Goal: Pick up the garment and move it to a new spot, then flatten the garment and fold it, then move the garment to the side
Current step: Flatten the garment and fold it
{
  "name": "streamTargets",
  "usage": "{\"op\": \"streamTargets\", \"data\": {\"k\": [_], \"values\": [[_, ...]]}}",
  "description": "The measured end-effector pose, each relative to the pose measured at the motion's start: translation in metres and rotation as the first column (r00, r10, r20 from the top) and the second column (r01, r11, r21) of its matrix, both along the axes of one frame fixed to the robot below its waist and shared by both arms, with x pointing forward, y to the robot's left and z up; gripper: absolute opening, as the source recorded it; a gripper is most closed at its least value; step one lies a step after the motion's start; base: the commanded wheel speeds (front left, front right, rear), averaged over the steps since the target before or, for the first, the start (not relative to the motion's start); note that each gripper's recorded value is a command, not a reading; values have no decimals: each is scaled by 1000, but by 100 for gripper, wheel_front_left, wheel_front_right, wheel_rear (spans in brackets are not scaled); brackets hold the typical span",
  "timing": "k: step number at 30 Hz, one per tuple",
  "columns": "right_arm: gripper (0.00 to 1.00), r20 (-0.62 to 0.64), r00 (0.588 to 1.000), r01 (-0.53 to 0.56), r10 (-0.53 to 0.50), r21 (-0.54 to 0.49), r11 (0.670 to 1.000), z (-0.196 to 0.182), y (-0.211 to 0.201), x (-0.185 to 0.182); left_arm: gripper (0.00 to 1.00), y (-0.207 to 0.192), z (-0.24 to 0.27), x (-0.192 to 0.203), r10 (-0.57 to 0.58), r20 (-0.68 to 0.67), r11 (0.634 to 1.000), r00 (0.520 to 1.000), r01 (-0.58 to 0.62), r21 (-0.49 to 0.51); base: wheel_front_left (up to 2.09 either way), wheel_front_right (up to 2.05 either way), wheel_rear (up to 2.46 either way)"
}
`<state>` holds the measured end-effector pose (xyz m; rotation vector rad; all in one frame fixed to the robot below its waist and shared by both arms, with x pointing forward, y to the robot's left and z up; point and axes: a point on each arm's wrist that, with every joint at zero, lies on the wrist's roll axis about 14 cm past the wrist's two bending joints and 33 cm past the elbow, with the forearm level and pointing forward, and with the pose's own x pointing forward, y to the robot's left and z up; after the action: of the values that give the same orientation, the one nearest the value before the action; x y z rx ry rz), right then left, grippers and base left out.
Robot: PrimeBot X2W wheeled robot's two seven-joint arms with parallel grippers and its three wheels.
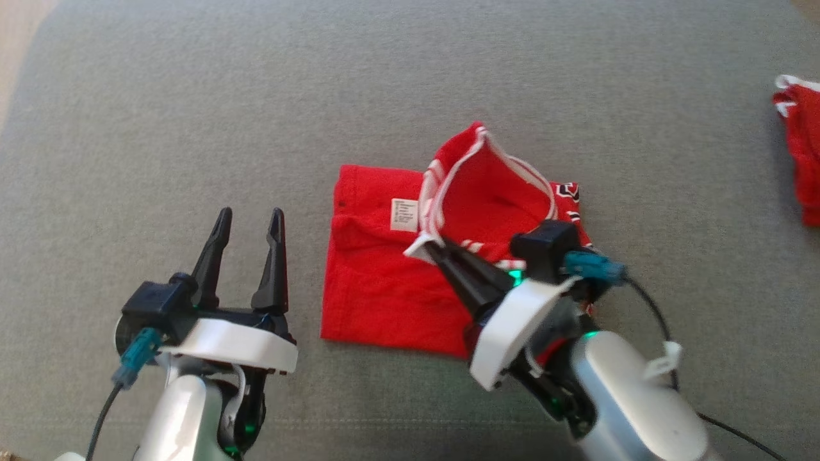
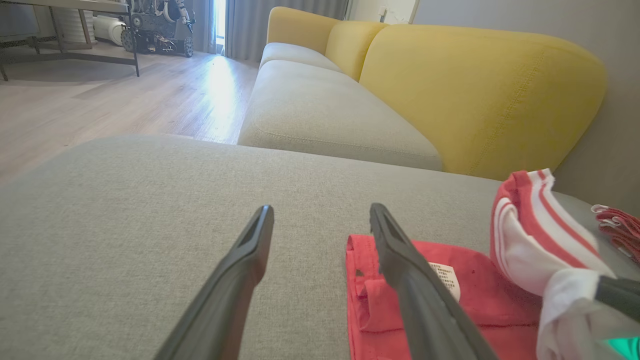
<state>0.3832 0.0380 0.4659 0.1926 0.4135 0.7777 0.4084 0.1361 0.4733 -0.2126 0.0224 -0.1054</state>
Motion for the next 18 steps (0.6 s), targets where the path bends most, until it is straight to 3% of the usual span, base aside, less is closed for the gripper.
{"op": "streamTargets", "data": {"k": [8, 13, 14, 15, 16, 18], "values": [[0, -20, 991, -128, 130, 76, 989, -10, 45, -8, 100, 7, -8, -5, 23, -29, 1000, 999, -24, -3, 0, 0, 0], [0, -36, 987, -152, 155, 78, 985, -20, 52, -8, 100, 8, -12, -6, 28, -39, 1000, 999, -28, -1, 0, 0, 0], [31, -40, 987, -156, 159, 70, 985, -23, 53, -7, 100, 8, -13, -6, 28, -42, 1000, 999, -28, -1, 0, 0, 0], [94, -40, 986, -158, 161, 66, 985, -26, 53, -7, 100, 8, -14, -6, 27, -45, 1000, 999, -27, -1, 0, 0, 0], [100, -43, 986, -159, 162, 67, 985, -28, 54, -6, 100, 7, -14, -5, 25, -47, 1000, 999, -25, -1, 0, 0, 0], [100, -37, 987, -155, 159, 87, 984, -26, 55, -5, 100, 6, -15, -3, 22, -48, 1000, 999, -22, -3, 0, 0, 0]]}}
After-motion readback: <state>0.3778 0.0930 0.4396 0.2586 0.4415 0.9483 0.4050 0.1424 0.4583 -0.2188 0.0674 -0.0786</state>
